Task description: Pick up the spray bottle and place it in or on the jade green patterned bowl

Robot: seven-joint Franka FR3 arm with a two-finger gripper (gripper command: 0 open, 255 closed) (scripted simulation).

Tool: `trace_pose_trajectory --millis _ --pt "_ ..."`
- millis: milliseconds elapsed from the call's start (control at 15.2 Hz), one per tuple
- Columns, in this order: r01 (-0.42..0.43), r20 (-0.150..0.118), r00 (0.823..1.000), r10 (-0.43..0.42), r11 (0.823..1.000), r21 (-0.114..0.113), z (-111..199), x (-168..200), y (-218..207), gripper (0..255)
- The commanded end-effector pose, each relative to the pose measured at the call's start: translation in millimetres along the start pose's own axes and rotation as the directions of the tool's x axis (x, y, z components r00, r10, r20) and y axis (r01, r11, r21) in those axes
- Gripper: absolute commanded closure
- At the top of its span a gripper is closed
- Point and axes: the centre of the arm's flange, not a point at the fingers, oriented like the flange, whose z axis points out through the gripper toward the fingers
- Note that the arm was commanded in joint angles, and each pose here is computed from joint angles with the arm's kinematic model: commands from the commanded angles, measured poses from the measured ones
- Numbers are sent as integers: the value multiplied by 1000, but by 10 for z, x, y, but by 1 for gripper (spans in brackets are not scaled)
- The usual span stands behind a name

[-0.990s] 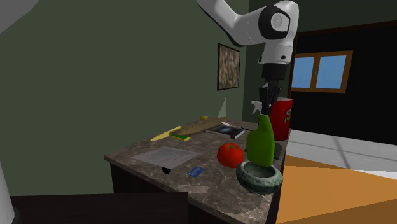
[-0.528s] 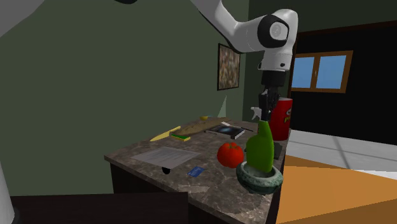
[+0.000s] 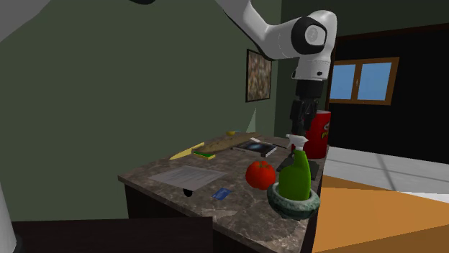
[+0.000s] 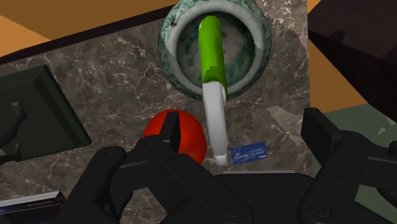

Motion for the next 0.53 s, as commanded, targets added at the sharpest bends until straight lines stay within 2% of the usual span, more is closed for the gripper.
trace_pose_trajectory --millis 0,66,330,462 --pt "0 0 1000 0 1000 0 0 0 0 0" --pt "0 0 1000 0 1000 0 0 0 0 0" --pt "0 0 1000 0 1000 0 -500 0 0 0" --pt "0 0 1000 0 1000 0 -500 0 0 0"
